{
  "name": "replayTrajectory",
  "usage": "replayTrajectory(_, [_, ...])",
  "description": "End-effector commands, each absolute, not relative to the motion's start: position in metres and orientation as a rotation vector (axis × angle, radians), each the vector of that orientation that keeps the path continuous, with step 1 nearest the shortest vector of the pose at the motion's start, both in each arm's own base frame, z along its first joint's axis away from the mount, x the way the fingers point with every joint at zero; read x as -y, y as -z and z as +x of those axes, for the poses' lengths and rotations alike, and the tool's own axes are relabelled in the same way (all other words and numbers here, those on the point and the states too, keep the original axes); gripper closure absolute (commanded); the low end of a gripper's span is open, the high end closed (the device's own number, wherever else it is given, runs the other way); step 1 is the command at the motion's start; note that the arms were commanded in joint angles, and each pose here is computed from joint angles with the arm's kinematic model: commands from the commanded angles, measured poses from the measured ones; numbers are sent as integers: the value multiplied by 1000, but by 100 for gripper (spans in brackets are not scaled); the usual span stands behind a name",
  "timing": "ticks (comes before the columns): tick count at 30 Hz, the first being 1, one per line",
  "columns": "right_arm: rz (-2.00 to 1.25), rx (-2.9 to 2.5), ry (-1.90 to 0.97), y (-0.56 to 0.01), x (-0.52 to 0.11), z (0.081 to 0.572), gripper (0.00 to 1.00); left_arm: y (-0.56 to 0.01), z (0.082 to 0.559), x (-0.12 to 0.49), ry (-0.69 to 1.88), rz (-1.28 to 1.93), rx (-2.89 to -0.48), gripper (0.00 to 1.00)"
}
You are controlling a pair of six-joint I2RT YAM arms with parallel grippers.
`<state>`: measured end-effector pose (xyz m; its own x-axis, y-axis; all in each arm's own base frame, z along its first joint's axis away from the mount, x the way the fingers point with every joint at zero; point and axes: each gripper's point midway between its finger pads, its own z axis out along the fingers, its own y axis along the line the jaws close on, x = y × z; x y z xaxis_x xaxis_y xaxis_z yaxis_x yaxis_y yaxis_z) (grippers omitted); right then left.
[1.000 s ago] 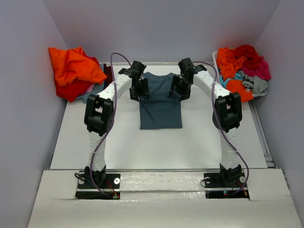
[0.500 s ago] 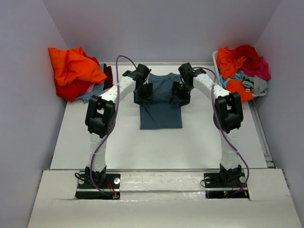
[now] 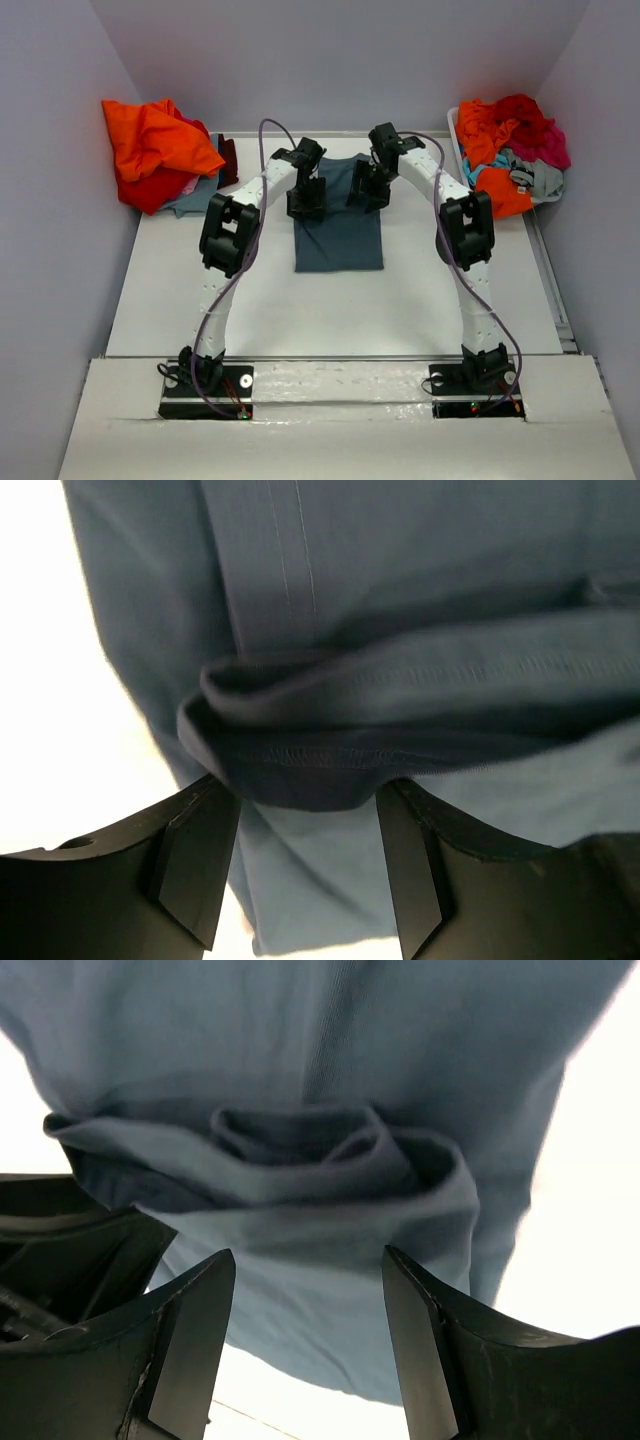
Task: Fold and stack the t-shirts
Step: Fold the tshirt
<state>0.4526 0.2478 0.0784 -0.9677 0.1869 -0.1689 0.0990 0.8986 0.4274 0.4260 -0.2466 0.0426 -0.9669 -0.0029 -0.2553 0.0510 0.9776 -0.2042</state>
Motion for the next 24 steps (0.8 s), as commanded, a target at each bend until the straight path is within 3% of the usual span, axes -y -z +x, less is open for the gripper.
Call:
replayTrajectory(1, [194,-2835,-669,-80,-254,464,34,-51,451,249,280,50,-2802,34])
replayTrajectory(11, [220,-2840,-626,-67,-248,475,34,-77,494,234,148,-32,-2629,34])
replayTrajectory(24, [330,-2774,-556,-63,-212,504,34,-65,500,214,63,-140,-2615,33])
